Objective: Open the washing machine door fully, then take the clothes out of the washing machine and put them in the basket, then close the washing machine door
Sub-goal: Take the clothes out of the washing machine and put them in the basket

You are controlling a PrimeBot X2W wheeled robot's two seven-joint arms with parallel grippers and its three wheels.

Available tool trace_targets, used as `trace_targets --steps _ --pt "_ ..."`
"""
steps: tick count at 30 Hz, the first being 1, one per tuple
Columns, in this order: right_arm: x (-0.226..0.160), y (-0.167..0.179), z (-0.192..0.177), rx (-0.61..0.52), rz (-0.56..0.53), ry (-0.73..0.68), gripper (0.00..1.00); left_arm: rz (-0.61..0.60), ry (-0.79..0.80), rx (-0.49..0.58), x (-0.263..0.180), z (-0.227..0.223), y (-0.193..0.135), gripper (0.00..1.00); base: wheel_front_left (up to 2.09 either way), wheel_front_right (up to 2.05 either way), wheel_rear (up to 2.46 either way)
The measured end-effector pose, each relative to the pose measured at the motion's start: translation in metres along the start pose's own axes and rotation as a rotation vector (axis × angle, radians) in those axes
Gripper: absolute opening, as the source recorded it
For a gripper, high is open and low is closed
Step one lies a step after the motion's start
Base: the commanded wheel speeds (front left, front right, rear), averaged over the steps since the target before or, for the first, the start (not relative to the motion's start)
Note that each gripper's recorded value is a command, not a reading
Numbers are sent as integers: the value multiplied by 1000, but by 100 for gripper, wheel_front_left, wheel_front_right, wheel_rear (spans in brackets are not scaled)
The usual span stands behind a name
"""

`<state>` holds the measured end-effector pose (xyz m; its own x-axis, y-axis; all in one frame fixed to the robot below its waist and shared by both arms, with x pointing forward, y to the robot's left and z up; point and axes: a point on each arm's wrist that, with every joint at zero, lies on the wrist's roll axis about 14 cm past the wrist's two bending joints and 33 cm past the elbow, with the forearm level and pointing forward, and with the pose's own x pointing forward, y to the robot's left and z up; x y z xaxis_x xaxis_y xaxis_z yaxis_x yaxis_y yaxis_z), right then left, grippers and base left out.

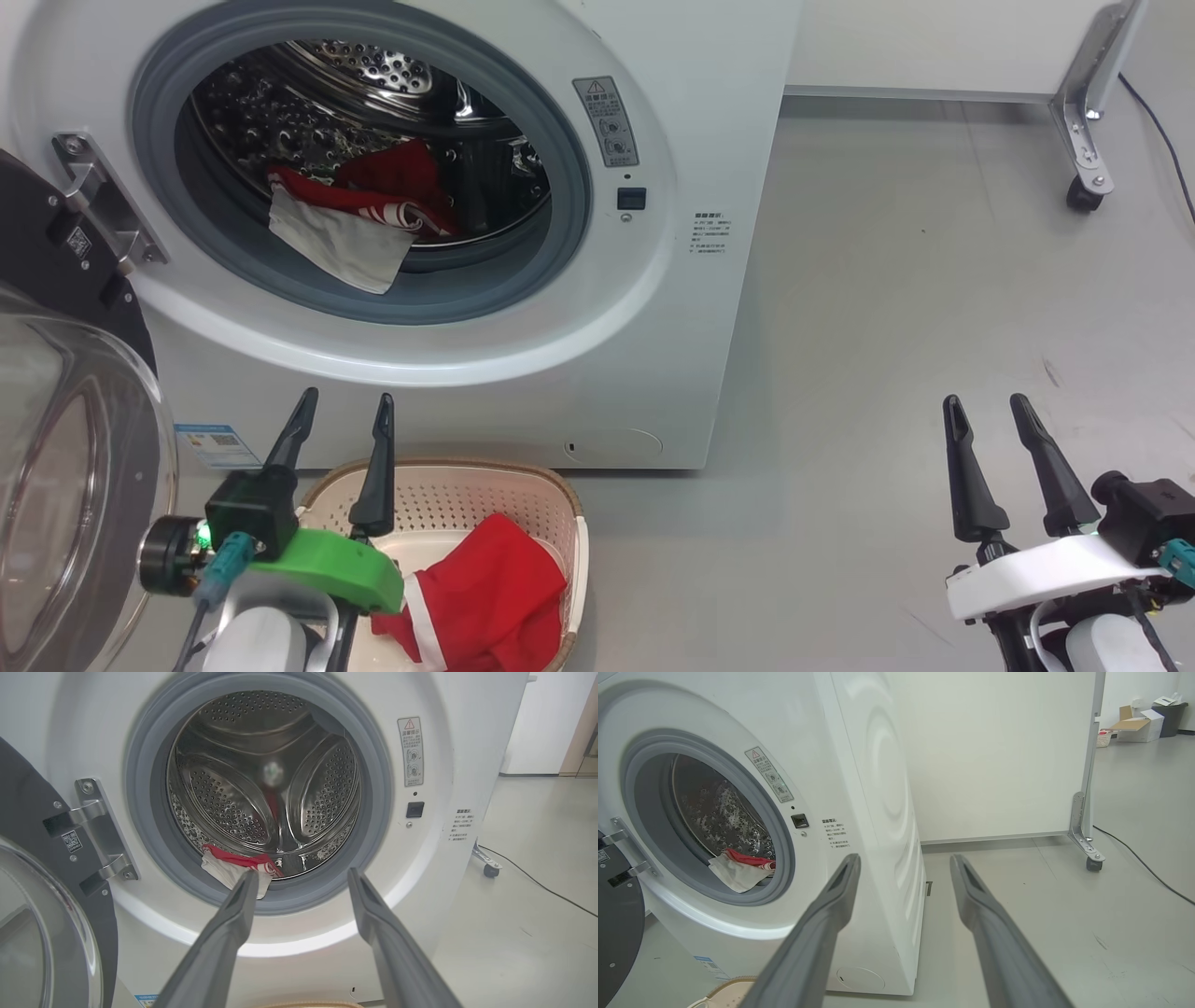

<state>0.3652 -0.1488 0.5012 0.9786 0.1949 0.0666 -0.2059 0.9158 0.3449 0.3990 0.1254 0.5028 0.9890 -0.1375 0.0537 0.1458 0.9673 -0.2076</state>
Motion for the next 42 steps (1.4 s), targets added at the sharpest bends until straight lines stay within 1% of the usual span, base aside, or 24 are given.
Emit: trace_targets --steps 12,16,30,42 --pt "-5 0 0 2 -6 -1 100 -20 -21 3 -6 5 -11 100 0 0 0" --pt "-5 0 -1 3 -8 0 100 -9 -16 -22 -8 3 -10 100 0 0 0" --pt "-3 -2 2 5 -15 -11 100 -12 -25 -23 -11 5 -13 100 0 0 0" --pt "-3 -1 -4 8 -13 7 100 -6 -2 -21 -12 -4 -15 100 0 0 0"
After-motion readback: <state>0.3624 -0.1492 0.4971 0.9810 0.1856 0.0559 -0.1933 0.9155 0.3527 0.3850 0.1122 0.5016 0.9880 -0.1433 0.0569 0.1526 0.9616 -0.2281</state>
